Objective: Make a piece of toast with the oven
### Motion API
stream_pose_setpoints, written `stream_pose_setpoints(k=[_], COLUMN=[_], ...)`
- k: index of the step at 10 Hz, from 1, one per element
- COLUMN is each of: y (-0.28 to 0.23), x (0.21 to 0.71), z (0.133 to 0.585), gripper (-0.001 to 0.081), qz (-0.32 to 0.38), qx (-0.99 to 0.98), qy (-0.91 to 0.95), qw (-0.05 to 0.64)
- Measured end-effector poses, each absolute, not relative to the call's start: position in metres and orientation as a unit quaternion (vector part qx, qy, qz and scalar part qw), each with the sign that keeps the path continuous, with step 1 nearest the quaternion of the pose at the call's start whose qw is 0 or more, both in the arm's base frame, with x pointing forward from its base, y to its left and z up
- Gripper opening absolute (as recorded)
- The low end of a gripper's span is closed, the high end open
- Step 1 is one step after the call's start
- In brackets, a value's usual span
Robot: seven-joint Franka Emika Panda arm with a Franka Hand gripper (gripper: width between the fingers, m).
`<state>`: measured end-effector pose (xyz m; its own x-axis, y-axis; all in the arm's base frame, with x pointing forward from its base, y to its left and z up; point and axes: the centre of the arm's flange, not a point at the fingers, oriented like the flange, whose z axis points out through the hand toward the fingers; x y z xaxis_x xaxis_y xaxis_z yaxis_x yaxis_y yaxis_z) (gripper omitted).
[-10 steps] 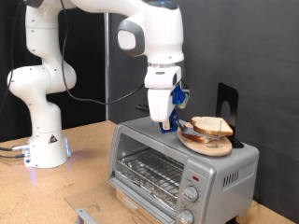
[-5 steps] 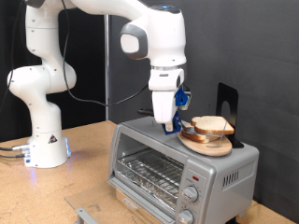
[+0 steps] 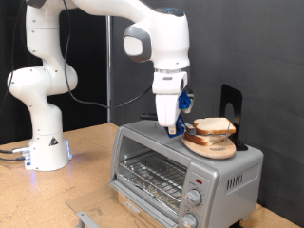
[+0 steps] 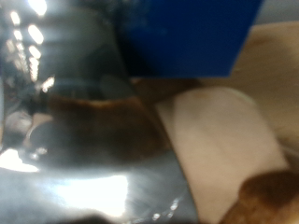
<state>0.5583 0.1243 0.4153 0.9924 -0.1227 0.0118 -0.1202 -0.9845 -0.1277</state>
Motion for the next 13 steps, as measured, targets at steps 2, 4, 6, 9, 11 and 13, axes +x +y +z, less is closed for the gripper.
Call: stream_pose_setpoints(k=[2, 4, 6, 9, 11, 13], y=[0.1256, 0.1255, 0.1253, 0.1242, 0.1256, 0.1299], x=[0.5552, 0.5511, 0.5504, 0.5512, 0.5531, 0.5532], z=[0.4187, 0.4239, 0.4254, 0.425, 0.4245, 0.4257], gripper=[0.0435, 0.0435, 0.0435, 0.0435, 0.0435, 0.0435], qz=[-0.01, -0.013, -0.013, -0.011, -0.01, -0.011], qx=[-0.996, -0.995, -0.995, -0.994, -0.994, -0.994], qy=[0.062, 0.064, 0.066, 0.072, 0.072, 0.068], qw=[0.071, 0.076, 0.079, 0.085, 0.085, 0.086])
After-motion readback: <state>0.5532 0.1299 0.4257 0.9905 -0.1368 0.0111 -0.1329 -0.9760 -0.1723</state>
